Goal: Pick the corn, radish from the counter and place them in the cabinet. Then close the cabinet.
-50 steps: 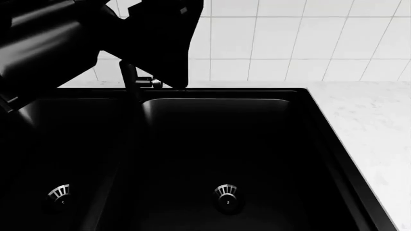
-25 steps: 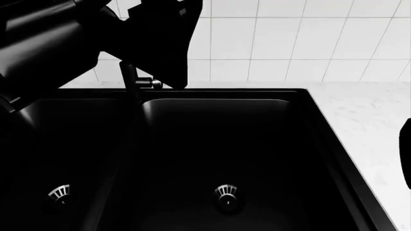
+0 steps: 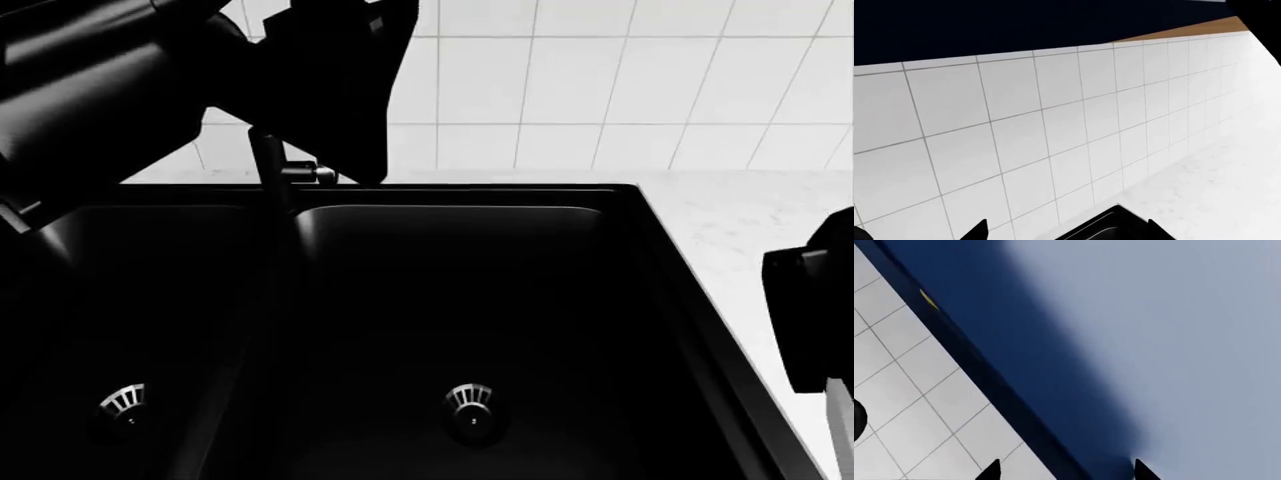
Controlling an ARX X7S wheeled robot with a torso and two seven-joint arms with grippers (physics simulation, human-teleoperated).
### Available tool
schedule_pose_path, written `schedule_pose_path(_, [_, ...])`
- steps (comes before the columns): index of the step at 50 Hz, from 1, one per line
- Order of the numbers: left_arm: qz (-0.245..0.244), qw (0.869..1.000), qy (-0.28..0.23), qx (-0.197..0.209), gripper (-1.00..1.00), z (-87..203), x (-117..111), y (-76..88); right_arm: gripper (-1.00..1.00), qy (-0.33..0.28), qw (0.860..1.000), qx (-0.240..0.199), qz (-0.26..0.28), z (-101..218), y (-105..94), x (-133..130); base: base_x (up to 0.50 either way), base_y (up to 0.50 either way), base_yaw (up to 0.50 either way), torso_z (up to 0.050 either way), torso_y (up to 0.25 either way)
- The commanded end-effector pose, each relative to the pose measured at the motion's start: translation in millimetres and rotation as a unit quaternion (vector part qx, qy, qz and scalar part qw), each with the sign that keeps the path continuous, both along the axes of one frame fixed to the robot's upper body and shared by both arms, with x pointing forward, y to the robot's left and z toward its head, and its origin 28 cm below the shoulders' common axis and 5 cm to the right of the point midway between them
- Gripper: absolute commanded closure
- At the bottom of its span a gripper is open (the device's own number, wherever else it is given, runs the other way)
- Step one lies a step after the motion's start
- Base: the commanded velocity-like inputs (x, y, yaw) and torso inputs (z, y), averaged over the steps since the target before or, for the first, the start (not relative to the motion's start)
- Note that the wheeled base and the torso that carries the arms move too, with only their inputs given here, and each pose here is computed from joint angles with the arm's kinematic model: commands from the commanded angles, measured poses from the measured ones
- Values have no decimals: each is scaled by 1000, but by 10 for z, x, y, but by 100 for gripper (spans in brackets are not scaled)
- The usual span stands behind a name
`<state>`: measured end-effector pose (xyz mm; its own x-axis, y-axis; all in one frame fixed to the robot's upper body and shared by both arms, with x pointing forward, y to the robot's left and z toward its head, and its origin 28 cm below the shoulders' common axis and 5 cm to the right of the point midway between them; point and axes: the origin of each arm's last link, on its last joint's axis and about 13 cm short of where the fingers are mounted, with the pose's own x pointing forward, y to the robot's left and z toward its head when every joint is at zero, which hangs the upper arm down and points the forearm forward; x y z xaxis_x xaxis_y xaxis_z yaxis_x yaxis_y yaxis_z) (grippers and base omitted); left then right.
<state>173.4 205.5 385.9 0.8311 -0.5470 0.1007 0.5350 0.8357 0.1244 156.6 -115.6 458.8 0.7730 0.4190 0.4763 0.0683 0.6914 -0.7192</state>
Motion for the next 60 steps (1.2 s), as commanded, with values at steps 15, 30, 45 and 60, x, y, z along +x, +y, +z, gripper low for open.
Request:
schedule_pose_path(15, [1,1000,0,0,-100,4,-7,1,-100,102,986,-87,97,95,265,294,0,0,0,0,-2])
schedule_pose_path(30, [1,1000,2,1,-100,-15,6,6,-100,102,988,-78,85,237,219,427,0,0,0,0,-2])
schedule_pose_path(45, [0,1000,2,2,-100,-5,0,-6,-100,110,990,-64,68,331,139,543,0,0,0,0,-2])
schedule_pose_path(60, [0,1000,2,2,-100,-8,8,-2,-100,114,991,-54,54,387,90,608,0,0,0,2,-5])
